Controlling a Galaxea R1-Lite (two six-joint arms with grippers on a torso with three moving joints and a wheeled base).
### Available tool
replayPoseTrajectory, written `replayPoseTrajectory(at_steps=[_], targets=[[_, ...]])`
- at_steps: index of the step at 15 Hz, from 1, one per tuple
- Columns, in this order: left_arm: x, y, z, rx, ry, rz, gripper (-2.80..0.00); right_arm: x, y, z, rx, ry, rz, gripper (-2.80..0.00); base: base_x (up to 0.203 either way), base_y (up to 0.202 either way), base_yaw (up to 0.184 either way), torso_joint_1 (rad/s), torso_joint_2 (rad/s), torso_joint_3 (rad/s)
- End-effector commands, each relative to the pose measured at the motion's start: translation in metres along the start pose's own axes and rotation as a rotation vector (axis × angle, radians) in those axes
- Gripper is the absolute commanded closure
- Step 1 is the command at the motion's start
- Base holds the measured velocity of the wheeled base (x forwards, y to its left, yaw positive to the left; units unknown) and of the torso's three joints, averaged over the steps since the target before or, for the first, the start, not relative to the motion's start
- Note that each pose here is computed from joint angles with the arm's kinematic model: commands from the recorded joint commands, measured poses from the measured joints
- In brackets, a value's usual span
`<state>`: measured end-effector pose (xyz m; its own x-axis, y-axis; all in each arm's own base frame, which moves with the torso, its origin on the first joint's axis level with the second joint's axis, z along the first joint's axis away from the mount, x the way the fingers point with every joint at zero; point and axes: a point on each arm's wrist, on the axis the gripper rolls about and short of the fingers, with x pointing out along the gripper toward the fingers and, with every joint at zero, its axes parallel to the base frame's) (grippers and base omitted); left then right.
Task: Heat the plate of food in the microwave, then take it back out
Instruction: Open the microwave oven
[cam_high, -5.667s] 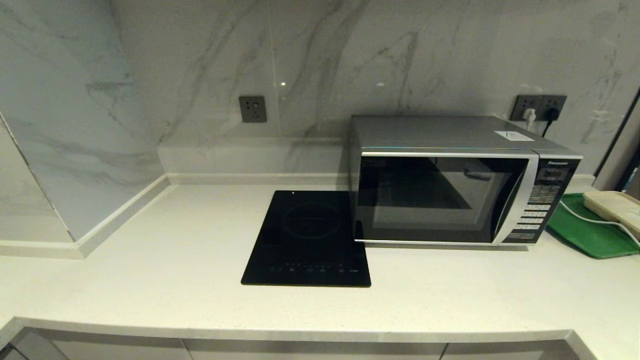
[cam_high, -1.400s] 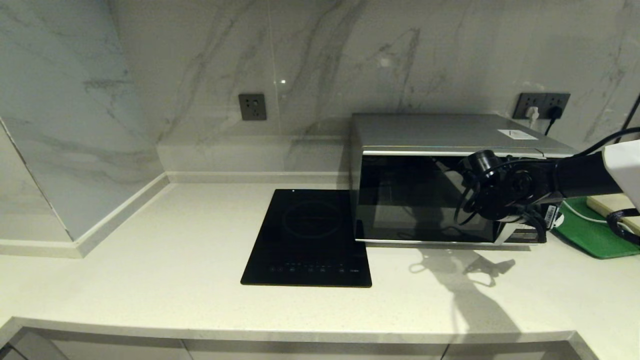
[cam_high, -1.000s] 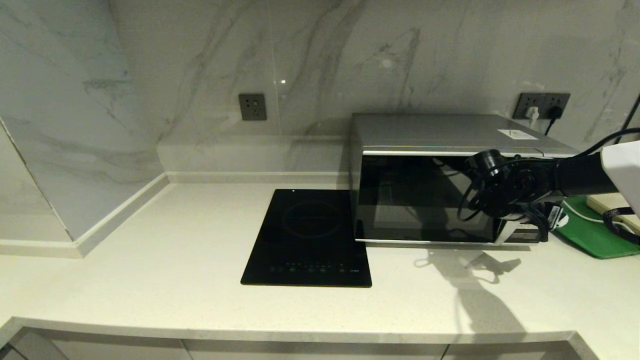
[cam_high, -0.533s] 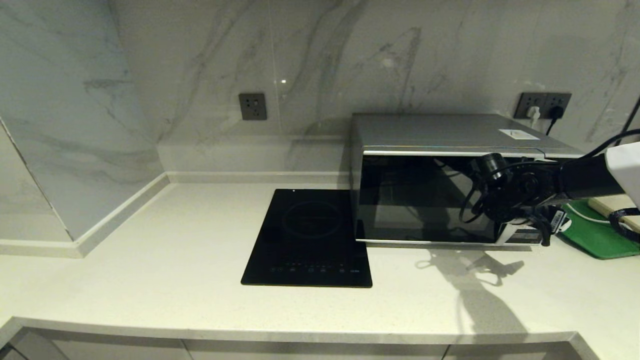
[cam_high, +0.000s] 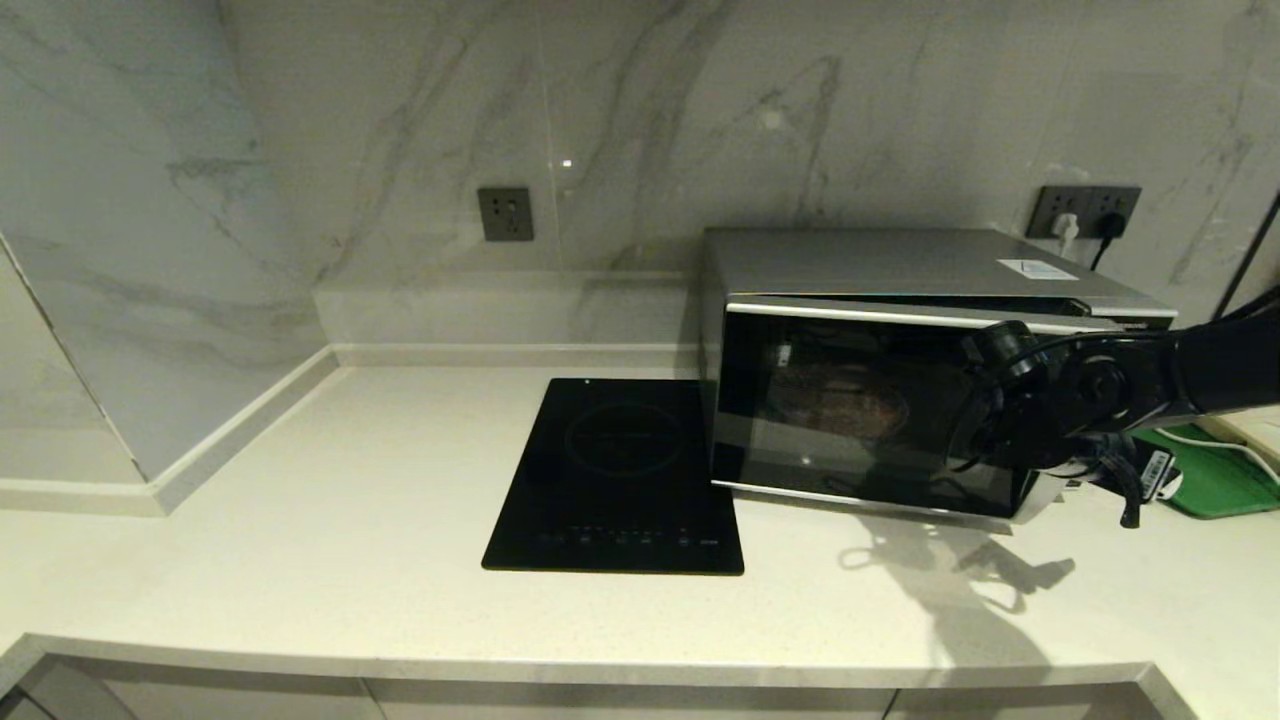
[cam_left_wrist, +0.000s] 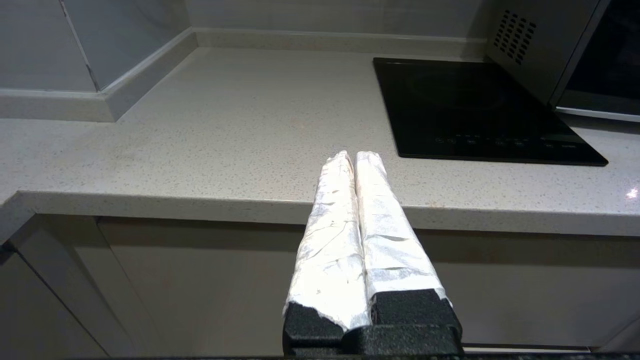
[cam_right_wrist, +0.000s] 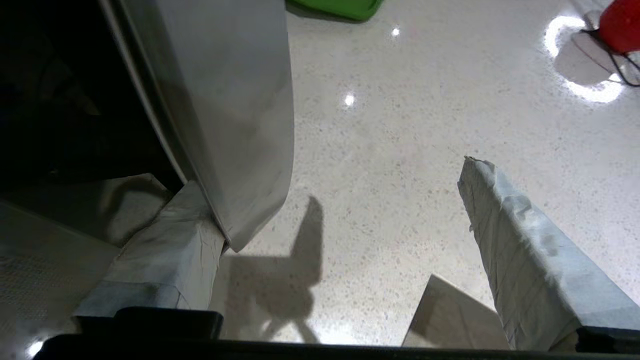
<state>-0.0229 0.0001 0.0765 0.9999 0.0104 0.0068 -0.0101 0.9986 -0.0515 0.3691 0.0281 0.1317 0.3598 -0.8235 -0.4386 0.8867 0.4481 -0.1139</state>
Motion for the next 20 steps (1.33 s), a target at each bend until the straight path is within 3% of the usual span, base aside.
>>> replayPoseTrajectory(at_steps=[1, 5, 6, 11, 13, 17, 20], targets=[[0.0, 0.0, 0.0, -0.001, -0.001, 0.0, 0.0, -0.015, 0.002, -0.001, -0.002, 0.029, 0.077, -2.8, 0.0, 0.0, 0.0, 0.0, 0.0, 0.0], [0.0, 0.0, 0.0, -0.001, -0.001, 0.0, 0.0, -0.064, 0.001, 0.002, -0.029, 0.063, 0.261, -2.8, 0.0, 0.0, 0.0, 0.0, 0.0, 0.0], [0.0, 0.0, 0.0, -0.001, -0.001, 0.0, 0.0, -0.083, -0.007, 0.008, -0.021, 0.064, 0.318, 0.0, 0.0, 0.0, 0.0, 0.0, 0.0, 0.0], [0.0, 0.0, 0.0, -0.001, -0.001, 0.0, 0.0, -0.153, -0.086, 0.048, 0.025, 0.113, 0.591, 0.0, 0.0, 0.0, 0.0, 0.0, 0.0, 0.0], [0.0, 0.0, 0.0, -0.001, -0.001, 0.0, 0.0, -0.165, -0.106, 0.067, 0.052, 0.132, 0.67, 0.0, 0.0, 0.0, 0.0, 0.0, 0.0, 0.0], [0.0, 0.0, 0.0, -0.001, -0.001, 0.0, 0.0, -0.153, -0.103, 0.115, 0.183, 0.26, 0.859, 0.0, 0.0, 0.0, 0.0, 0.0, 0.0, 0.0], [0.0, 0.0, 0.0, -0.001, -0.001, 0.0, 0.0, -0.115, -0.062, 0.13, 0.251, 0.305, 0.814, 0.0, 0.0, 0.0, 0.0, 0.0, 0.0, 0.0]])
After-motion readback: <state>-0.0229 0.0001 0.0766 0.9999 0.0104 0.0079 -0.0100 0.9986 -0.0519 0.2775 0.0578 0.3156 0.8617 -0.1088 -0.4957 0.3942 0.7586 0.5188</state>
